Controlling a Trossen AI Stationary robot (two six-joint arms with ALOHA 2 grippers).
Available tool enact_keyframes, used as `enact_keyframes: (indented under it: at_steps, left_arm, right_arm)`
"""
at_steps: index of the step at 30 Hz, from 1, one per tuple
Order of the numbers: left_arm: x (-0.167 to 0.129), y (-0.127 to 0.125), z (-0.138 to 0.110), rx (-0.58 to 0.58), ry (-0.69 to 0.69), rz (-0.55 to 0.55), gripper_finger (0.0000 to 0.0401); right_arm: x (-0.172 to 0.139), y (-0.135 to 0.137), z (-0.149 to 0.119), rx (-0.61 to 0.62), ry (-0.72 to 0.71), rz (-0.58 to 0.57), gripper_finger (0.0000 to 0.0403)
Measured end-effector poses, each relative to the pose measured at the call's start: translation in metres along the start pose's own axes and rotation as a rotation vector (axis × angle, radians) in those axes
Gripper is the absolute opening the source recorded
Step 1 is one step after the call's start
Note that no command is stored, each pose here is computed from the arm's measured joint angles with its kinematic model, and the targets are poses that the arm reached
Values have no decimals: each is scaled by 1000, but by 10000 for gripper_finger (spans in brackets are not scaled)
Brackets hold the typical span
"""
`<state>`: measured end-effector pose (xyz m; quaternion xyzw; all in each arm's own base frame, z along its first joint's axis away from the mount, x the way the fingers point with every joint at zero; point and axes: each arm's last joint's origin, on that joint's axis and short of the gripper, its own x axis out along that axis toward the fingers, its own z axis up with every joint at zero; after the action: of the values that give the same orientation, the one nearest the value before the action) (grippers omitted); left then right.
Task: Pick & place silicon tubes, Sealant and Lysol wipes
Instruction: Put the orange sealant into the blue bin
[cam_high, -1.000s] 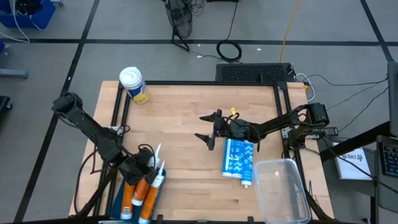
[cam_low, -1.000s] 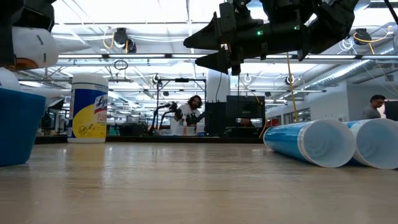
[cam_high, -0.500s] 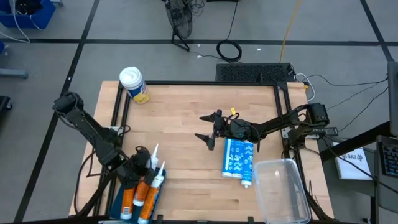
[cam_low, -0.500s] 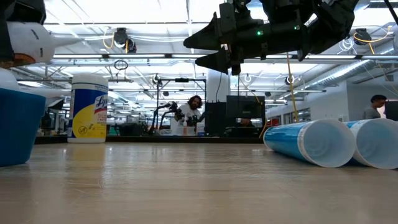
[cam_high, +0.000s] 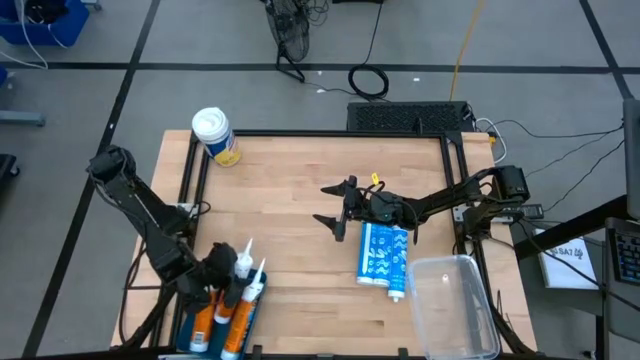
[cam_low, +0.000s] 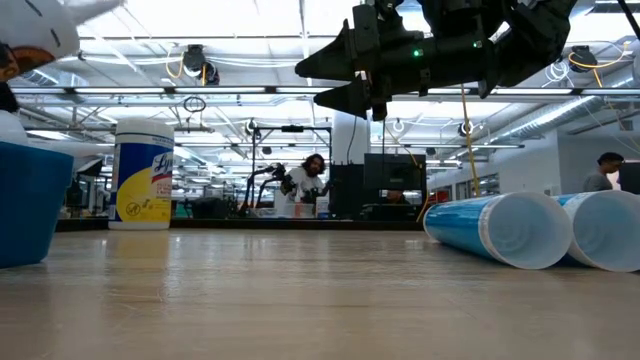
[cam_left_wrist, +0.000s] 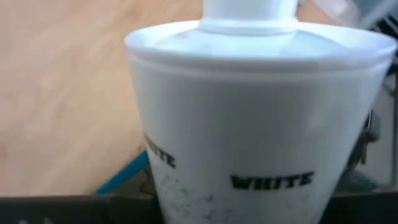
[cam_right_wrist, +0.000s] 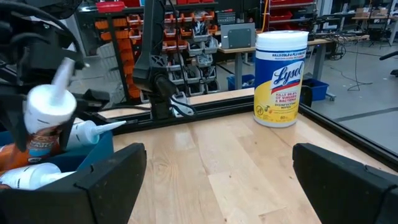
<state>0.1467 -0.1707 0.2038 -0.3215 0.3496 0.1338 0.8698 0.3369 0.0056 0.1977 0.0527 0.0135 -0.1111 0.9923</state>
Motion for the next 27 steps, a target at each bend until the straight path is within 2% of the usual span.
enact_keyframes:
  at_steps: [12, 18, 22, 27]
  left_arm:
    - [-3, -19, 6, 526, -194, -104, 194]
    - [-9, -33, 16, 774, -353, -121, 194]
    - [-25, -45, 29, 850, -415, -120, 194]
    - [-52, -56, 52, 877, -494, -157, 194]
  right_arm:
    - [0, 0, 0, 0, 0, 0, 380]
    - [0, 0, -1, 16, 6, -1, 380]
    - [0, -1, -2, 23, 21, -5, 380]
    - [1, -3, -2, 24, 22, -12, 380]
